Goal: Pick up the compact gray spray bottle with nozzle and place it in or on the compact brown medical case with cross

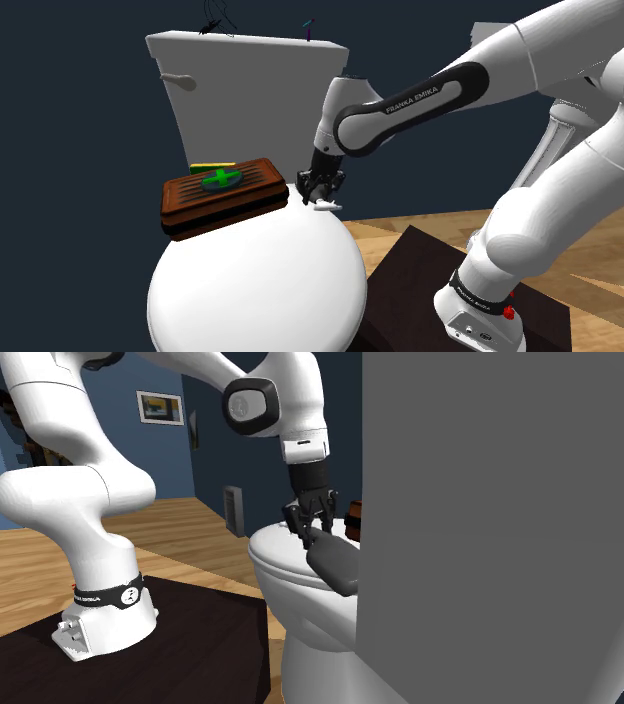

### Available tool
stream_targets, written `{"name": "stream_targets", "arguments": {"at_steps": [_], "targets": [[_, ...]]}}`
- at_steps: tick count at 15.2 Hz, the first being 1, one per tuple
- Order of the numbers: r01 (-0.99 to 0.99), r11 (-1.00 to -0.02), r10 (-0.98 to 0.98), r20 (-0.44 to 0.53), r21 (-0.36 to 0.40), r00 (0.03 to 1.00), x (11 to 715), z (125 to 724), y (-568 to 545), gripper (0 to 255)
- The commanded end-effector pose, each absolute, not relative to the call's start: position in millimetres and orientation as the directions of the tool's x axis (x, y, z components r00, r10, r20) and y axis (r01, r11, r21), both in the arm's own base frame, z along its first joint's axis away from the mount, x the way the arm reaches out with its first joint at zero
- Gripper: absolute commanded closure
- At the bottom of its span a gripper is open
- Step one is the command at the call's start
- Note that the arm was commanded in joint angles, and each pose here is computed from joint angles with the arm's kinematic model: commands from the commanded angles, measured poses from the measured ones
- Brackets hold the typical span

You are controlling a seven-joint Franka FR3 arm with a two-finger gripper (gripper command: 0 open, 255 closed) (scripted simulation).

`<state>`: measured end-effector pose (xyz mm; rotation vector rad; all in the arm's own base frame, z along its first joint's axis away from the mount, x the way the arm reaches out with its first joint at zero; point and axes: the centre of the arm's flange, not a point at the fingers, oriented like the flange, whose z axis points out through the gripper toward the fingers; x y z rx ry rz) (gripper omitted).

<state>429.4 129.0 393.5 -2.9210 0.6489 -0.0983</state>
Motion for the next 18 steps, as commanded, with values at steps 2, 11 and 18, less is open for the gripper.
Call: {"name": "stream_targets", "arguments": {"at_steps": [2,11,18], "targets": [[-0.416,-0.896,-0.425,0.031,-0.158,0.904,429,410,130,255],[-0.416,-0.896,-0.425,0.031,-0.158,0.904,429,458,130,255],[-0.416,-0.896,-0.425,0.031,-0.158,0.904,429,495,130,255]]}}
